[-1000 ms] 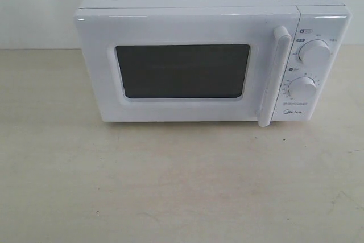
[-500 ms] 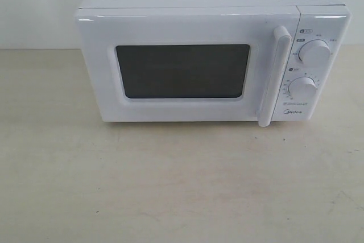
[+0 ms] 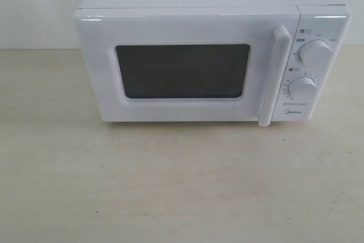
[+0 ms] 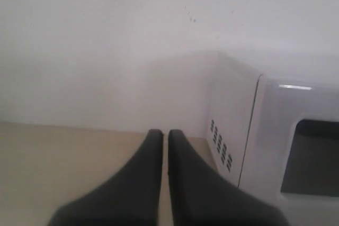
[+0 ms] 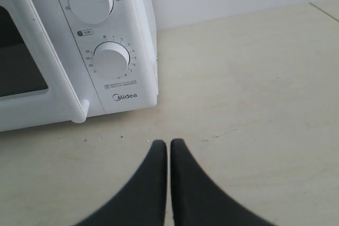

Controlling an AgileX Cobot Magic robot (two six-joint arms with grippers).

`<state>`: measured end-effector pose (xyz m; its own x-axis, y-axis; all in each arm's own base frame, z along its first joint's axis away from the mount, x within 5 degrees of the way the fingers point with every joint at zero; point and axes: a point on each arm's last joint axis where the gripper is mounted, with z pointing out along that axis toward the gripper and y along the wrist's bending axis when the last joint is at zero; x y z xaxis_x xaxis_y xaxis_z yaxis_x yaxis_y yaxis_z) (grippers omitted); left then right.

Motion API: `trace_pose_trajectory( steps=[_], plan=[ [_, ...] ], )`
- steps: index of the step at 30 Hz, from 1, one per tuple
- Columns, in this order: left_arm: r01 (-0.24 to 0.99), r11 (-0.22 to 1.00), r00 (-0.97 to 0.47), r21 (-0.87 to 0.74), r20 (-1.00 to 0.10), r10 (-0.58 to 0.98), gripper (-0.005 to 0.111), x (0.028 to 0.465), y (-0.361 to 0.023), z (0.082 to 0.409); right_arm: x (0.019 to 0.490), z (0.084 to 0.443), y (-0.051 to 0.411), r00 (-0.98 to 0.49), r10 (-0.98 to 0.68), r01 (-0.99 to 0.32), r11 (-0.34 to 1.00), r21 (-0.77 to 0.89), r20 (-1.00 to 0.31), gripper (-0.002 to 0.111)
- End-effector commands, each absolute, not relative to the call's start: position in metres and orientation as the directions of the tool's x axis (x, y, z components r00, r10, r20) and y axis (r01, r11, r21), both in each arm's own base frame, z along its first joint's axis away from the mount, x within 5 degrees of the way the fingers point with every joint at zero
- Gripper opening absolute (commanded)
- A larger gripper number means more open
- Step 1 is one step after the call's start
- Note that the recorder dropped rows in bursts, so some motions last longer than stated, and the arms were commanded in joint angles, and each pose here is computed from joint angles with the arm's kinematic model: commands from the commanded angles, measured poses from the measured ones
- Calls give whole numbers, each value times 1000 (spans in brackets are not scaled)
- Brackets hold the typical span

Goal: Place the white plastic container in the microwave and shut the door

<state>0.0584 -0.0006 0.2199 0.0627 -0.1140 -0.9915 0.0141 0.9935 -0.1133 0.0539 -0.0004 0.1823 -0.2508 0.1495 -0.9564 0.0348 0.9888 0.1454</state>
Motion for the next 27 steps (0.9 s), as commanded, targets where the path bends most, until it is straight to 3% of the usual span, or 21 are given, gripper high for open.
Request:
trace_pose_trajectory(
  steps=[1, 8, 19, 27],
  plan=[
    [-10, 992, 54, -126, -991, -125, 4, 59, 1, 211, 54, 183, -1, -240, 143, 35, 990, 138, -960, 0],
    [6, 1000, -22, -28, -999, -28, 4, 59, -1, 204, 54, 183, -1, -240, 143, 35, 990, 138, -960, 0],
    [2, 998, -241, -68, -968, -66, 4, 57, -2, 185, 54, 183, -1, -240, 143, 35, 990, 138, -960, 0],
    [-21, 998, -253, -52, -966, -56, 4, 56, 0, 183, 54, 183, -1, -240, 143, 35, 990, 138, -960, 0]
  ],
)
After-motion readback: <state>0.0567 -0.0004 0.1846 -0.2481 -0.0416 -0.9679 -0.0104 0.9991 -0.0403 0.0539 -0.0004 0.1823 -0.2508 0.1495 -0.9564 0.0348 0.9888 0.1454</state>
